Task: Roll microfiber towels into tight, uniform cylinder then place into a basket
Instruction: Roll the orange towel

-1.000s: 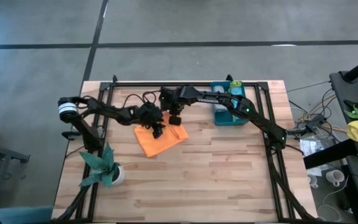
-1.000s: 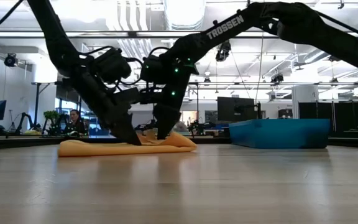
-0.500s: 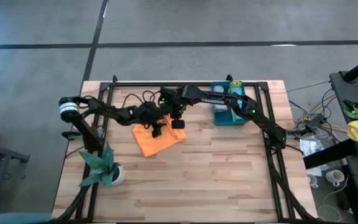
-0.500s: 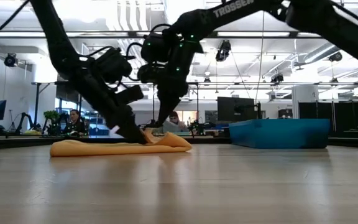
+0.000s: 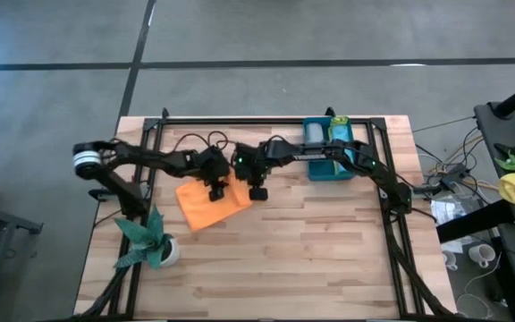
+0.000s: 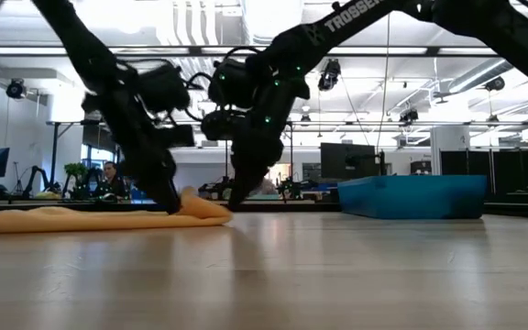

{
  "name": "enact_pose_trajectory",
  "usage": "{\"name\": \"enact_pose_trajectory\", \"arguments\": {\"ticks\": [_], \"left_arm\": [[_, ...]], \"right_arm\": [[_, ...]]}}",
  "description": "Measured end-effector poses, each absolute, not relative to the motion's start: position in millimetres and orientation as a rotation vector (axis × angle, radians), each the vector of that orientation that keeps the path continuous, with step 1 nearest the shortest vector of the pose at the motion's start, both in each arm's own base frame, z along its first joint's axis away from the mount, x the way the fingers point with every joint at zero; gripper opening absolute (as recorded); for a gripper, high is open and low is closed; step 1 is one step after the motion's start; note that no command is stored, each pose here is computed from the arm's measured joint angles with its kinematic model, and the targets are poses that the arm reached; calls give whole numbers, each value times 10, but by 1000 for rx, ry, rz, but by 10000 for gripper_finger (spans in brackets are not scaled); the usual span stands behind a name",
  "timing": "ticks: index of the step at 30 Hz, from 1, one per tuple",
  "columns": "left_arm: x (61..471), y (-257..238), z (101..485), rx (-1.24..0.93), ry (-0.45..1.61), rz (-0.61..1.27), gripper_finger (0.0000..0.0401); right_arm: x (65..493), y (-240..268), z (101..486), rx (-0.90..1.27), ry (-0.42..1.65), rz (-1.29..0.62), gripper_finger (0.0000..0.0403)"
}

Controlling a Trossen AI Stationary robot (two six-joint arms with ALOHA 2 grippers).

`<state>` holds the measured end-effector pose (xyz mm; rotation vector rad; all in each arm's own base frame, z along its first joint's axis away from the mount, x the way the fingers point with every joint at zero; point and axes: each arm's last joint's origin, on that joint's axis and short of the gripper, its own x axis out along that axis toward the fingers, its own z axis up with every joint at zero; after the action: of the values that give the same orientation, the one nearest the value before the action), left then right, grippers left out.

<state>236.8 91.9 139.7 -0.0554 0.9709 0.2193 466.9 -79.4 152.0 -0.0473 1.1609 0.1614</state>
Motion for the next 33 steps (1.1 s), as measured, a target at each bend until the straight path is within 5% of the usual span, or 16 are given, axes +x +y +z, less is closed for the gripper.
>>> {"name": "enact_pose_trajectory", "arguments": {"ticks": [9, 19, 33], "left_arm": [[2066, 817, 1904, 4, 813, 298, 164], [1712, 653, 2280, -160, 639, 376, 164], [2075, 413, 1909, -212, 808, 278, 164]], "right_arm": [[4670, -528, 1556, -91, 1125, 167, 8], [4934, -571, 1372, -9, 932, 156, 8], [4311, -508, 1218, 313, 1436, 91, 8]]}}
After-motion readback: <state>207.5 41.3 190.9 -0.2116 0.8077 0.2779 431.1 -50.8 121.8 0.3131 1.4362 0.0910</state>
